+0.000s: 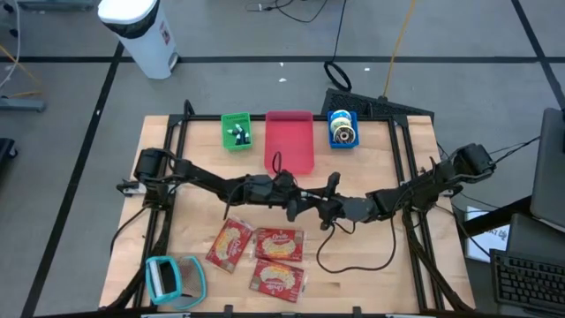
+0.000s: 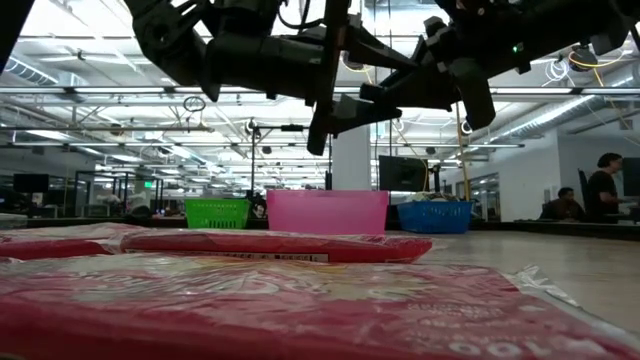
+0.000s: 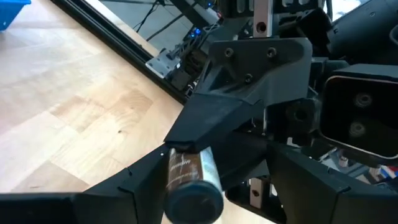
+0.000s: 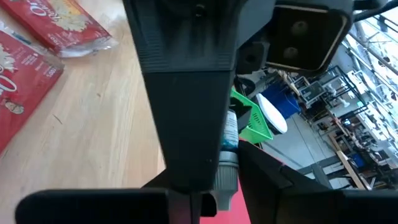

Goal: Pick & Place Food Item
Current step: Put the brown food coloring bottle into the green bin

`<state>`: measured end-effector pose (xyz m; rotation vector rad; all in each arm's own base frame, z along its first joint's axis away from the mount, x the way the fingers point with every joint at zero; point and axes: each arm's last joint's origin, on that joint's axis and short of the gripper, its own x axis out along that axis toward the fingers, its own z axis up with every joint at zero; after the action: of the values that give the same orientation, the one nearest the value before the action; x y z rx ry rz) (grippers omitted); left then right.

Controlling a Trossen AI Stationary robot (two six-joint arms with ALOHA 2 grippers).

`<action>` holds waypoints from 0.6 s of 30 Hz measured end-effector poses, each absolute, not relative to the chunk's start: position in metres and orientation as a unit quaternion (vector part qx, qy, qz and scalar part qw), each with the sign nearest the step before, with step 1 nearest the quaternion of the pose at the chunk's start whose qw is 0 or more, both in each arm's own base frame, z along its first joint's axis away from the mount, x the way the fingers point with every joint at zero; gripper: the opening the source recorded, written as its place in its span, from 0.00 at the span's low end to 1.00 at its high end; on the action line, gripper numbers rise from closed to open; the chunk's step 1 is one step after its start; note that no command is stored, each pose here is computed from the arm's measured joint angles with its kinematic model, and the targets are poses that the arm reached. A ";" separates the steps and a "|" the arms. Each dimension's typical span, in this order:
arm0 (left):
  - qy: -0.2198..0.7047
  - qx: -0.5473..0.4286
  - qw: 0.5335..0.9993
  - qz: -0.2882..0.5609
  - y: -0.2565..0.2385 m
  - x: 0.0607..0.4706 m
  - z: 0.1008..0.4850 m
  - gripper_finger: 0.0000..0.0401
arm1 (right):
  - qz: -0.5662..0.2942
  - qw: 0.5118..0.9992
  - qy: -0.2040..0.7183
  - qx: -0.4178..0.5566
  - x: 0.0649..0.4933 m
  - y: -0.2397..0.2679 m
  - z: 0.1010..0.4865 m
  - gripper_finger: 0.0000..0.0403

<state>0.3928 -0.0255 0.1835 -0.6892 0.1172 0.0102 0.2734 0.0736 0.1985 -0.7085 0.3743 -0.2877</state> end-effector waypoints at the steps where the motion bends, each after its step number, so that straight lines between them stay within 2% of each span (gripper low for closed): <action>1: 0.058 -0.334 0.941 0.006 -0.025 0.392 0.184 0.64 | -0.139 0.911 0.182 -0.344 0.273 0.074 0.198 0.18; 6: 0.053 -0.335 0.941 0.008 -0.024 0.392 0.185 0.58 | -0.137 0.911 0.183 -0.345 0.273 0.074 0.198 0.17; 15: 0.056 -0.336 0.940 0.002 -0.017 0.393 0.185 0.22 | -0.130 0.912 0.180 -0.346 0.272 0.079 0.198 0.18; 18: 0.059 -0.338 0.939 -0.007 -0.013 0.393 0.185 0.18 | -0.135 0.919 0.177 -0.325 0.271 0.079 0.198 0.21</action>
<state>0.3927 -0.0132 0.1852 -0.6898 0.1206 -0.0137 0.2715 0.0794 0.1981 -0.6679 0.3642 -0.2771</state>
